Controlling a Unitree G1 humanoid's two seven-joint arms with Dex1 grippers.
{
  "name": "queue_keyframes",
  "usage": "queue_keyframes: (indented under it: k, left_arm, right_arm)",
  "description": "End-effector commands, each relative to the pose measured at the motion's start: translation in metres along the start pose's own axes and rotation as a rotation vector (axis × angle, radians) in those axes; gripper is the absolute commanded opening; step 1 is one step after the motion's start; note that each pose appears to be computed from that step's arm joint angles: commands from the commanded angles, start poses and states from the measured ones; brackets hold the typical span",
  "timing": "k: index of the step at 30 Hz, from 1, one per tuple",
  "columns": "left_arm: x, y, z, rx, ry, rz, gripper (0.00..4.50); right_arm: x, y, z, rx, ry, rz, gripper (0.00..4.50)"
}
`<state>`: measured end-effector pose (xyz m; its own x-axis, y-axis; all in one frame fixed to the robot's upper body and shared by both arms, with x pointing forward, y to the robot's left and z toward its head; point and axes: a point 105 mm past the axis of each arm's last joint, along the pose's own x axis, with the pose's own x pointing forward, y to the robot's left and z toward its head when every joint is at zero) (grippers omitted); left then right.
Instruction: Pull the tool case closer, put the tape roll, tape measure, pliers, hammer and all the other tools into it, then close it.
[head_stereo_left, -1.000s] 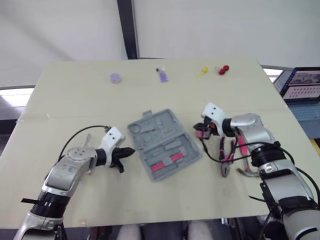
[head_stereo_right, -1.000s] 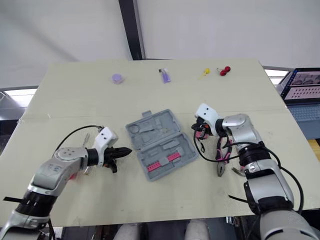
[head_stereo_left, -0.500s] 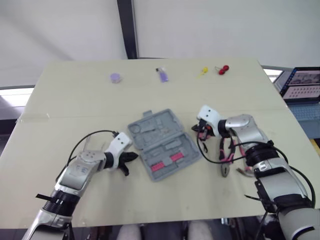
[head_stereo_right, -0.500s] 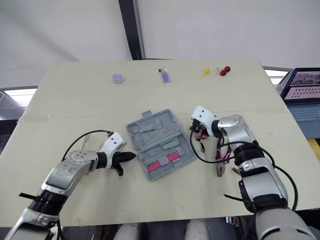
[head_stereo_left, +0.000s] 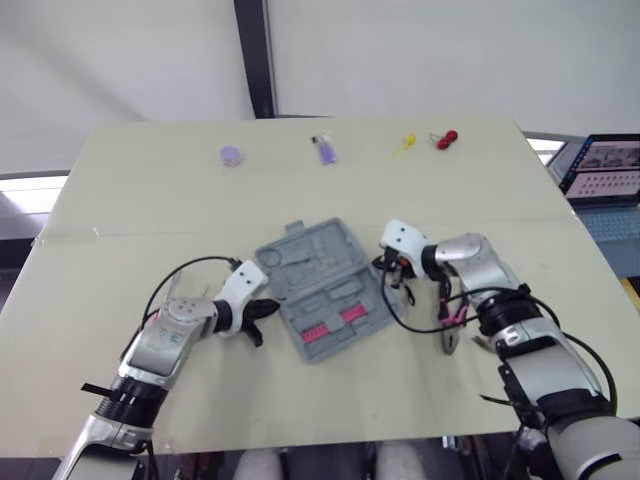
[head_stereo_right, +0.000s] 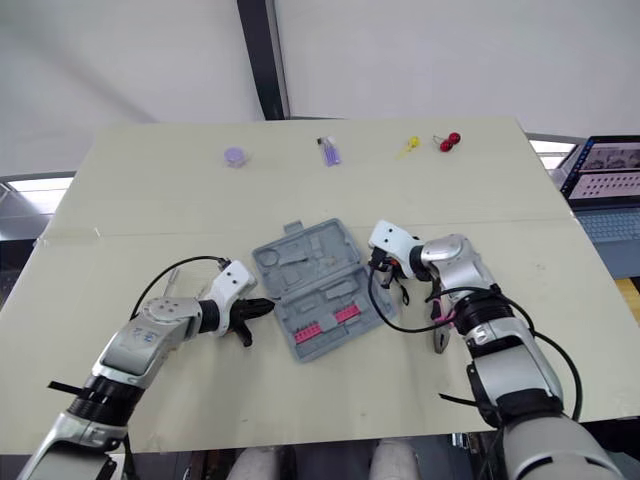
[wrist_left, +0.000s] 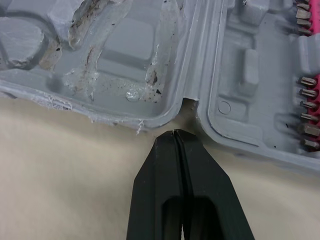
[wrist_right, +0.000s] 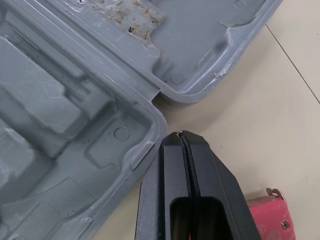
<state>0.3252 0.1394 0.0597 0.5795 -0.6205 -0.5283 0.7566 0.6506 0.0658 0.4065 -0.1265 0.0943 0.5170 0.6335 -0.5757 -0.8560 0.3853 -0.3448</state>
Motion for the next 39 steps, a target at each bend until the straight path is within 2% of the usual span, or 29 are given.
queue_keyframes:
  k: [1,14,20,39]
  left_arm:
    - [0.004,-0.001,0.009,0.034,-0.029,-0.009,0.05]
    - [0.005,-0.010,0.009,0.097,-0.016,-0.077,0.05]
    - [-0.002,-0.013,0.007,0.116,0.003,-0.126,0.05]
    - [-0.031,-0.059,-0.034,0.092,0.158,-0.301,0.05]
  right_arm:
    - [0.001,0.008,0.008,-0.013,-0.038,0.044,0.03]
    - [-0.011,0.032,0.007,0.051,-0.116,0.122,0.03]
    - [-0.024,0.051,-0.005,0.081,-0.107,0.159,0.03]
    - [-0.051,0.118,-0.023,0.248,-0.111,0.261,0.03]
